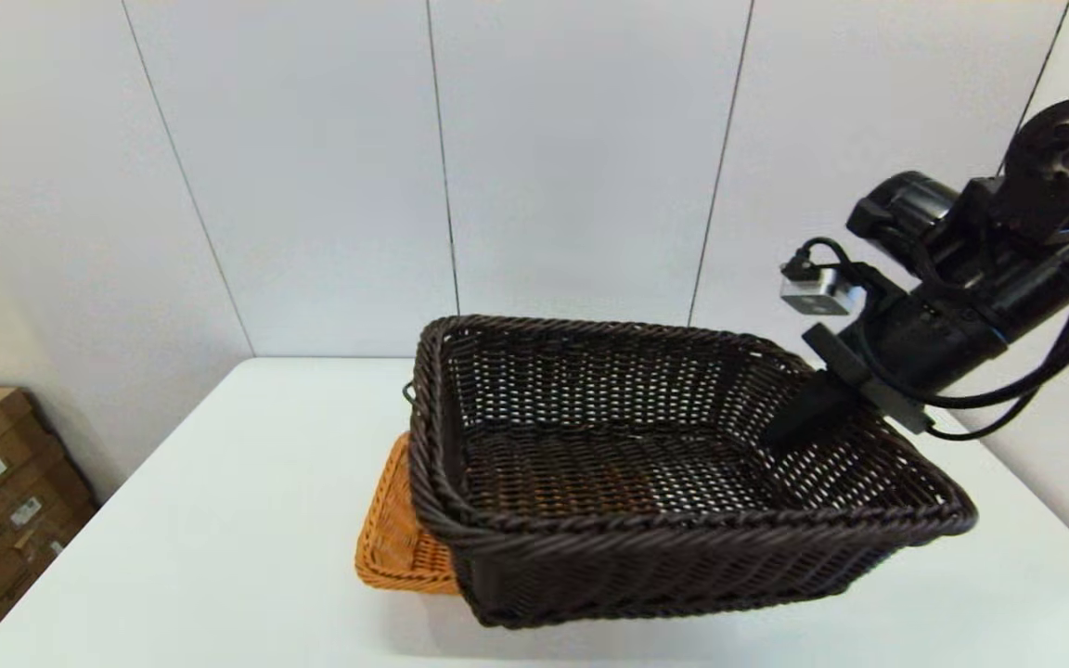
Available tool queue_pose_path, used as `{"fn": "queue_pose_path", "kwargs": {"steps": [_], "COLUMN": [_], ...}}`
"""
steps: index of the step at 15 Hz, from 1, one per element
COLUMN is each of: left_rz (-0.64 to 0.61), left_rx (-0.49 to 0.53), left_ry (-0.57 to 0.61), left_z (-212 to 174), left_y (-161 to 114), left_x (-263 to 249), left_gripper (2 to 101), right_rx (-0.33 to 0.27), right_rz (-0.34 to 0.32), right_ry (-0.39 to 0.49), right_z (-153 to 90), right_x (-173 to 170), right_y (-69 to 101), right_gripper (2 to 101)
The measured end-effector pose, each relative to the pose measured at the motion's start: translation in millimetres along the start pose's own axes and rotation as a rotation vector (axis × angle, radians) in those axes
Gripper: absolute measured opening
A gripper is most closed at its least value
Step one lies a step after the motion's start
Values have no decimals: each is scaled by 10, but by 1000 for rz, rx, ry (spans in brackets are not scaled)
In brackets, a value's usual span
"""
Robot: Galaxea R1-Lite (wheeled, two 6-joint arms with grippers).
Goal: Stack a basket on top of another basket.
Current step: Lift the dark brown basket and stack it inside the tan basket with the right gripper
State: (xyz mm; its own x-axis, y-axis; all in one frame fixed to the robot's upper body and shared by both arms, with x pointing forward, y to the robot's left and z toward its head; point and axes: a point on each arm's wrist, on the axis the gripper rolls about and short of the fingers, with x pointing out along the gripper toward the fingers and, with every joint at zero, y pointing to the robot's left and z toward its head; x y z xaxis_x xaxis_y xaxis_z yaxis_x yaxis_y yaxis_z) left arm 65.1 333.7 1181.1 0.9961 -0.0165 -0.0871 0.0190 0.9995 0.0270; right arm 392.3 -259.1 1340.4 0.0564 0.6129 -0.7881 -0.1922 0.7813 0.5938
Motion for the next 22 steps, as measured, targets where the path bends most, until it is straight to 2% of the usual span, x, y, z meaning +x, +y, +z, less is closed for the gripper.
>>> {"fn": "queue_pose_path", "kwargs": {"steps": [3,7,14,22], "left_rz": [0,0,0,-1], "left_rx": [0,0,0,0], "left_ry": [0,0,0,0], "left_z": [0,0,0,0], "left_y": [0,0,0,0], "left_x": [0,0,0,0], "left_gripper": [978,978,978,978], "right_rx": [21,74,164,172], "right_rz": [-32,-123,-159,-157], "right_ry": [-32,-70,-96,-88], "right_z": [267,511,651,671], "right_x": [206,540,876,968], "right_y": [83,124,141,149], "right_gripper": [190,190,189,186]}}
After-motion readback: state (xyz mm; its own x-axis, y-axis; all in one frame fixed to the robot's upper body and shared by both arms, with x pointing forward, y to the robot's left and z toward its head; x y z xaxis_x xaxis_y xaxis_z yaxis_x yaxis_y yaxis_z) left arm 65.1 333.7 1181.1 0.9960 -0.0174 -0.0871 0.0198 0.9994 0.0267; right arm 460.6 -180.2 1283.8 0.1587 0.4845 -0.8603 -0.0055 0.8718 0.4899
